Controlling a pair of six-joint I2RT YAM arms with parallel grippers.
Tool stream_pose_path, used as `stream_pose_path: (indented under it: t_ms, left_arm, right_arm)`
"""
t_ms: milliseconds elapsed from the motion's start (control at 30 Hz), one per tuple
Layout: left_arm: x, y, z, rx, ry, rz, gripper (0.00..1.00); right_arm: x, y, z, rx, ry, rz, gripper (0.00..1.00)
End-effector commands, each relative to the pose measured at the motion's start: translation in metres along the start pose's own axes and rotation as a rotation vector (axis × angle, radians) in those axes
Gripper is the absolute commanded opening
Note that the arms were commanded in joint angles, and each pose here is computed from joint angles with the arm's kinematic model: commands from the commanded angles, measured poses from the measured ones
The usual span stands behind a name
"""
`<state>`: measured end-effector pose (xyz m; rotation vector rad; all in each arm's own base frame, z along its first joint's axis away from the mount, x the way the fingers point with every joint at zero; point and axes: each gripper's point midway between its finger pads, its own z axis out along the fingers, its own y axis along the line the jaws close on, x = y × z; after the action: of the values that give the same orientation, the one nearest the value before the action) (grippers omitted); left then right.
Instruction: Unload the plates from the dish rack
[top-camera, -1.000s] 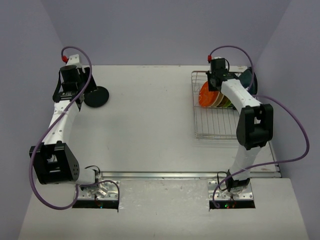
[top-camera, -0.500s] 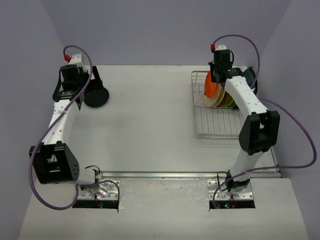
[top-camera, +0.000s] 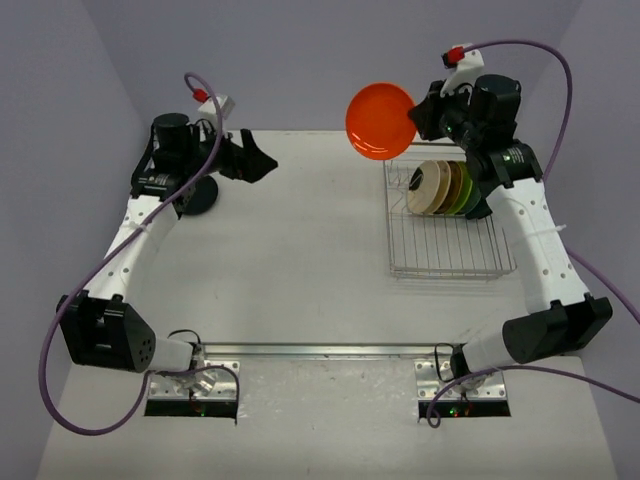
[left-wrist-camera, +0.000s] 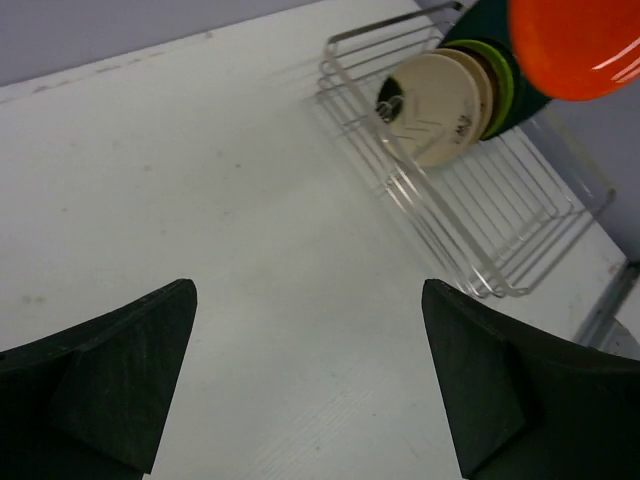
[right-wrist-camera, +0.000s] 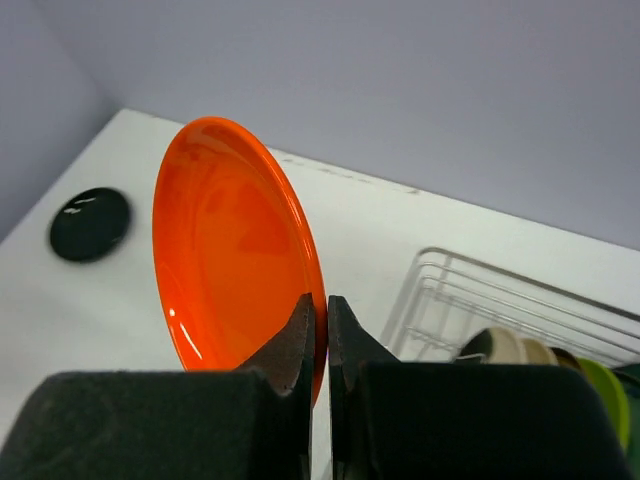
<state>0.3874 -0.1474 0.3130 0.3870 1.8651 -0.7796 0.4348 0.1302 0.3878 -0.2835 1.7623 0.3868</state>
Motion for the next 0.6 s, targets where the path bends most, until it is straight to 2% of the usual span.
stream_pose_path:
  t_ms: [0, 167, 300, 333, 500, 567]
  left_arm:
    - [-0.025, -0.088, 0.01, 0.235, -0.031, 0.058, 0.93]
    - [-0.019, -0.102, 0.035, 0.266, 0.024, -0.044, 0.89]
    - [-0.007, -0.095, 0.05, 0.264, 0.067, -0.101, 0.72]
    - [-0.005, -0.095, 0.052, 0.266, 0.075, -0.107, 0.66]
    - [0.016, -0.086, 0.059, 0.254, 0.122, -0.15, 0.13]
    - [0.019, -0.075, 0.056, 0.232, 0.119, -0.167, 0.02]
  right_arm:
    - [0.023, 0.067, -0.005, -0.326, 0.075, 0.153, 0.0]
    - [0.042, 0.097, -0.011, -0.454, 0.133, 0.243, 0.0]
    - [0.044, 0.109, -0.017, -0.512, 0.147, 0.262, 0.0]
    - [0.044, 0.112, -0.019, -0.524, 0.15, 0.266, 0.0]
    - [0.048, 0.117, -0.022, -0.551, 0.163, 0.286, 0.0]
    - [0.049, 0.113, -0.019, -0.523, 0.161, 0.279, 0.0]
